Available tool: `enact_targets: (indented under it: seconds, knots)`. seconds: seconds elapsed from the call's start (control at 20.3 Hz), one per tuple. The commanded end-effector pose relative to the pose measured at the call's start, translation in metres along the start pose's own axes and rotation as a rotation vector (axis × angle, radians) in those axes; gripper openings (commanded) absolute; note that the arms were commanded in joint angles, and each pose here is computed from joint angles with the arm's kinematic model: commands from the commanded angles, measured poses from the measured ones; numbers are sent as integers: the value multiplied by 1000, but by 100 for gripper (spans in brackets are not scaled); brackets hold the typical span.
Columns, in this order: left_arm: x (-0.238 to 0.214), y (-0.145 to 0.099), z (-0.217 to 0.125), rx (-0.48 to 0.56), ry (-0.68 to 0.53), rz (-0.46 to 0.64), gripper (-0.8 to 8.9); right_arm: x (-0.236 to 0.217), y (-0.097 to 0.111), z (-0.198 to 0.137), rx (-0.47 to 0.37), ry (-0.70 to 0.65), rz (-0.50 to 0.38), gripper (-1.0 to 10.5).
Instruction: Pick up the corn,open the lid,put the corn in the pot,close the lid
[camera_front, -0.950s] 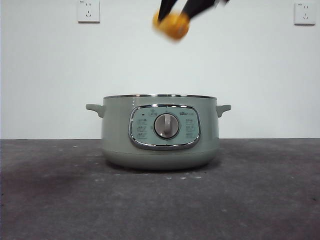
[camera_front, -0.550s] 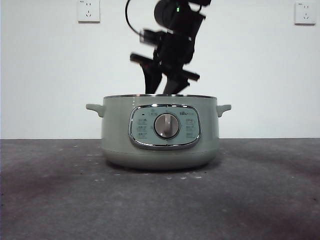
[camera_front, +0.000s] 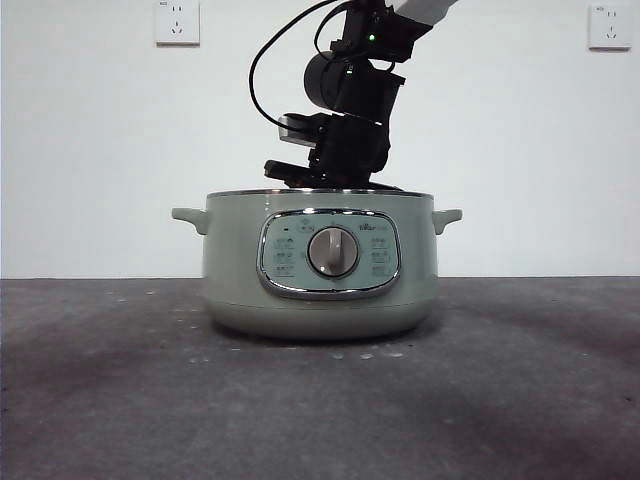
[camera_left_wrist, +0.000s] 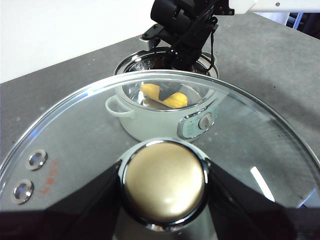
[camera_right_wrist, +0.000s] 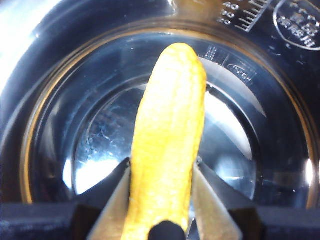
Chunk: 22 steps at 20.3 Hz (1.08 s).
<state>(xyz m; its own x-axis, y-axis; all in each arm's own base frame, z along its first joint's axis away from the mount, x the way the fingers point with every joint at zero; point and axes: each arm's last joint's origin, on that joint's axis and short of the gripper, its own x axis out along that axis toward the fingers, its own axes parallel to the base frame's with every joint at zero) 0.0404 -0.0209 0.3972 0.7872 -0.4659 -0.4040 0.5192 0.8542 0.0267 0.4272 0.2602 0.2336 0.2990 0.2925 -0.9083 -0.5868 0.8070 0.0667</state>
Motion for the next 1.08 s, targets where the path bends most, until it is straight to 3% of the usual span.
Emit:
enact_targets:
  seconds: [0.05,0.1,0.15,0.2,0.39,0.59,0.69,0.89,1.08]
  knots:
    - [-6,0,5,2,-61,2,-7,12,-1,-3,3,33,-5,53]
    - [-6,0,5,2,-61,2,-7,12,-1,-3,2,37,-5,214]
    - [-6,0,5,2,-61,2,-7,12,0,-3,2,36,-4,470]
    - [-6,0,5,2,-61,2,-7,8,0,-3,5,35,-4,586]
    - [-6,0,5,2,-62,2,-7,-37,4,9,-1,-41,-6,586]
    - [-3,0,9,8,-79,3,-7,-128,15,10,7,-110,47,533]
    - [8,2,16,33,-80,4,-7,-174,22,6,4,-215,81,534]
    - [41,7,31,48,-53,-34,-7,-248,31,-16,1,-353,83,534]
    - [76,11,50,65,-96,-110,-8,-312,45,-65,-36,-418,91,534]
